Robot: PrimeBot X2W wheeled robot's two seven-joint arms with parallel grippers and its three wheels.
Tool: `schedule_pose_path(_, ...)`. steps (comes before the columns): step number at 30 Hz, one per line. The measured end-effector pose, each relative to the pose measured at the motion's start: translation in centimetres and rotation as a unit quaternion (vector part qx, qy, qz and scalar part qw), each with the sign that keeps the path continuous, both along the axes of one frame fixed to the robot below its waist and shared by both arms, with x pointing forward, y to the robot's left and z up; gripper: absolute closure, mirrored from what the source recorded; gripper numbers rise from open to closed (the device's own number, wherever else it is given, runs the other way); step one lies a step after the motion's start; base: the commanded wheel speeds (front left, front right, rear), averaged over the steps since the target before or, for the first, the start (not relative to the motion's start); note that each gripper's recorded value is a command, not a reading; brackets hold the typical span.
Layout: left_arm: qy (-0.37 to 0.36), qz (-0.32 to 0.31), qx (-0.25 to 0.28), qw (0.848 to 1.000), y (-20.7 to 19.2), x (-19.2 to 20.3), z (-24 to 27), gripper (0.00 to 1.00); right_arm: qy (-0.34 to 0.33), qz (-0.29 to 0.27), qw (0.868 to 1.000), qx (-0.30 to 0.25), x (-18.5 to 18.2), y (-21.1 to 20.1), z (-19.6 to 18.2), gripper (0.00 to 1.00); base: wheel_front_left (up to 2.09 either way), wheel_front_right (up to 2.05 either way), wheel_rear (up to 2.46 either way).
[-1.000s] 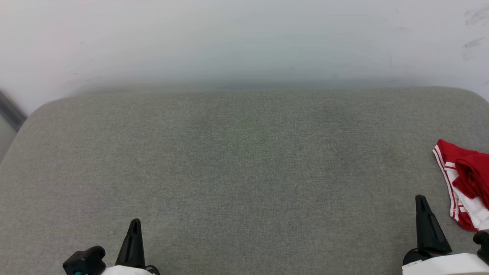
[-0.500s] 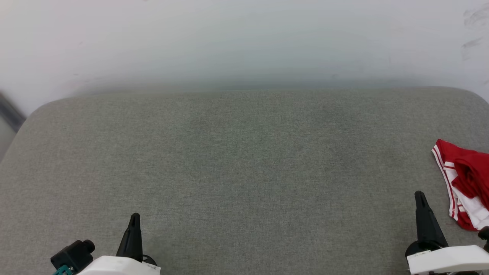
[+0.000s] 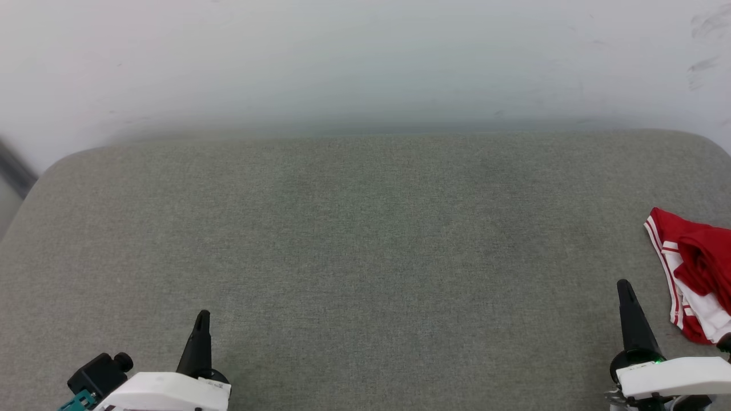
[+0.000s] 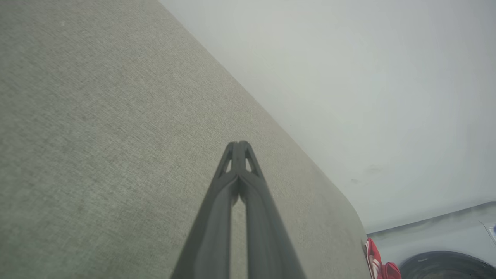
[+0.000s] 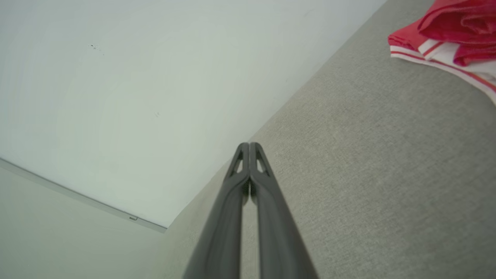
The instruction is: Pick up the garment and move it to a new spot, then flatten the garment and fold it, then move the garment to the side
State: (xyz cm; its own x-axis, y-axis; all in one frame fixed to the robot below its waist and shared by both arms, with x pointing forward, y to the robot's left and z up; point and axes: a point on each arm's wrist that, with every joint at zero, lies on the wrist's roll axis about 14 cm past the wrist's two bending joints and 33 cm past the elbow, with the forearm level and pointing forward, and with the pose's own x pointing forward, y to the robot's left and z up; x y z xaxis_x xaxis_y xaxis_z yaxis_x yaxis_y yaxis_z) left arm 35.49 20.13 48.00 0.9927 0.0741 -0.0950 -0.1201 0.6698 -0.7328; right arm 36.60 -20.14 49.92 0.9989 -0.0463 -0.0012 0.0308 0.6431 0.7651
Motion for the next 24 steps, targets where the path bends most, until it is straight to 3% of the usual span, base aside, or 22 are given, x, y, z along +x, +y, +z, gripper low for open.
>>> schedule_pose_path(24,-0.01,-0.002,-0.143,0.99,0.0,1.2,0.4,1.0,0.007,0.004,0.991,0.135,0.8,0.0,-0.2,1.0,0.0,0.0,0.0)
